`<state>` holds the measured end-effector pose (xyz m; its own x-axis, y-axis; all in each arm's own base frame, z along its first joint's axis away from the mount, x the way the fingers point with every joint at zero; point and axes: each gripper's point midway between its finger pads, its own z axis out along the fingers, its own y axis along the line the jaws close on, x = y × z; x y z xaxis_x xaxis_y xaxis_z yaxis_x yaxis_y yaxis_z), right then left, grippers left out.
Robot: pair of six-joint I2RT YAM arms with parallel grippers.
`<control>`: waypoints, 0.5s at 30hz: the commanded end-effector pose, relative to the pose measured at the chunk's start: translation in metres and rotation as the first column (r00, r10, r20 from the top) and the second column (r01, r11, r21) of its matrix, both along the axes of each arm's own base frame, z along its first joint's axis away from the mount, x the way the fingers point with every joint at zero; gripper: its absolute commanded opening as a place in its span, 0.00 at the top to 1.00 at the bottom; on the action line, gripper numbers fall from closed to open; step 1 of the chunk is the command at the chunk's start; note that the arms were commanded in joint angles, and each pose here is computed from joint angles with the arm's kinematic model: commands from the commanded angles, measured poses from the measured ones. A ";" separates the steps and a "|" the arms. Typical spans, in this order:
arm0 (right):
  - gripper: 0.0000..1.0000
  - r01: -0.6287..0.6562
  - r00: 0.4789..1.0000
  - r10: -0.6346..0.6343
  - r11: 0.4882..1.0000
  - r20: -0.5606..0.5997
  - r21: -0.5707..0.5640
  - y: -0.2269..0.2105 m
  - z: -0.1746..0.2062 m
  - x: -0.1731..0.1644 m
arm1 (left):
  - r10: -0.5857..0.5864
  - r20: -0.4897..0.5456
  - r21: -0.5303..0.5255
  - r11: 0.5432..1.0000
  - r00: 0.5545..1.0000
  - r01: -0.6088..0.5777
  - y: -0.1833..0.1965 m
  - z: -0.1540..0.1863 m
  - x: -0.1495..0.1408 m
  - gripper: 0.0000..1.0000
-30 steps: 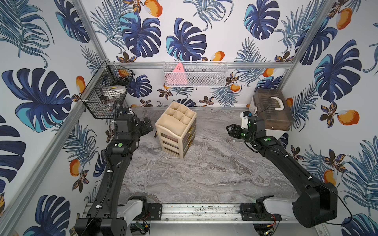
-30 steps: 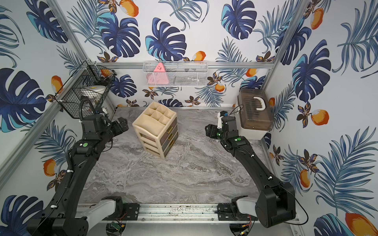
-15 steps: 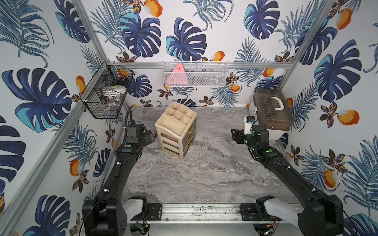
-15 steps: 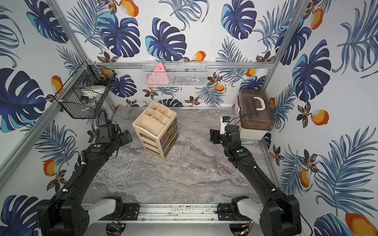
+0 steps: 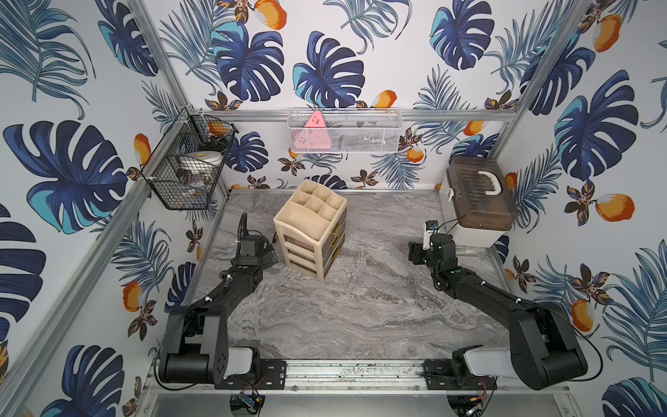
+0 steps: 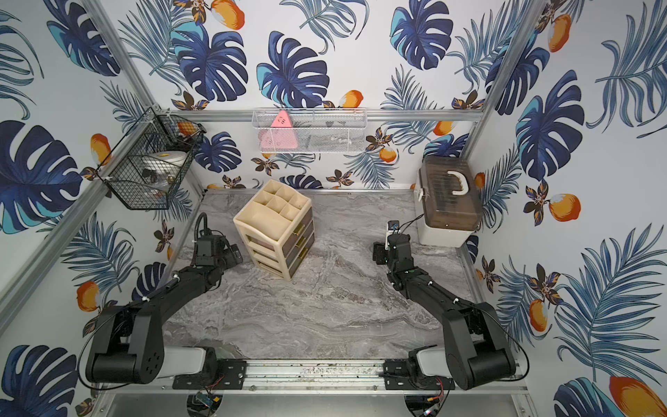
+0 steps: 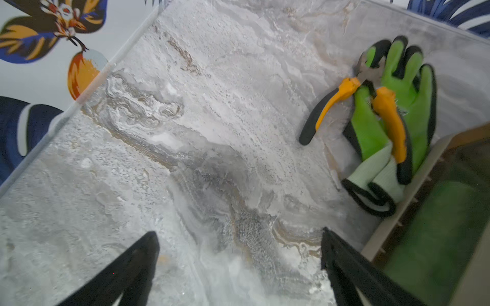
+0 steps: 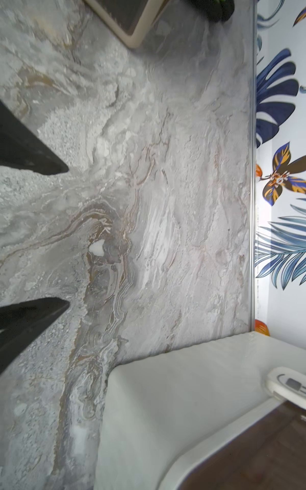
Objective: Sort the rolls of trash bags by color and place them into the drawer
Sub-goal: Reset both arms
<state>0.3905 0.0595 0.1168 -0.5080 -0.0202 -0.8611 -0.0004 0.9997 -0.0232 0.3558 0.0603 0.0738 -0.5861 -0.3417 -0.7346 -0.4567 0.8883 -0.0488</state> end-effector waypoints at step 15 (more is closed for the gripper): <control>0.19 0.059 0.979 -0.057 0.998 0.195 -0.008 -0.036 -0.040 0.004 | -0.165 0.319 0.262 0.962 0.933 0.080 -0.019 0.020 0.033 0.01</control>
<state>0.3746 0.0131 0.0369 -0.4859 -0.0150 -0.8739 0.1023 0.9920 -0.0739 0.3715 0.0456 0.0638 -0.4365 -0.1184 -0.8919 -0.3571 0.9327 0.0509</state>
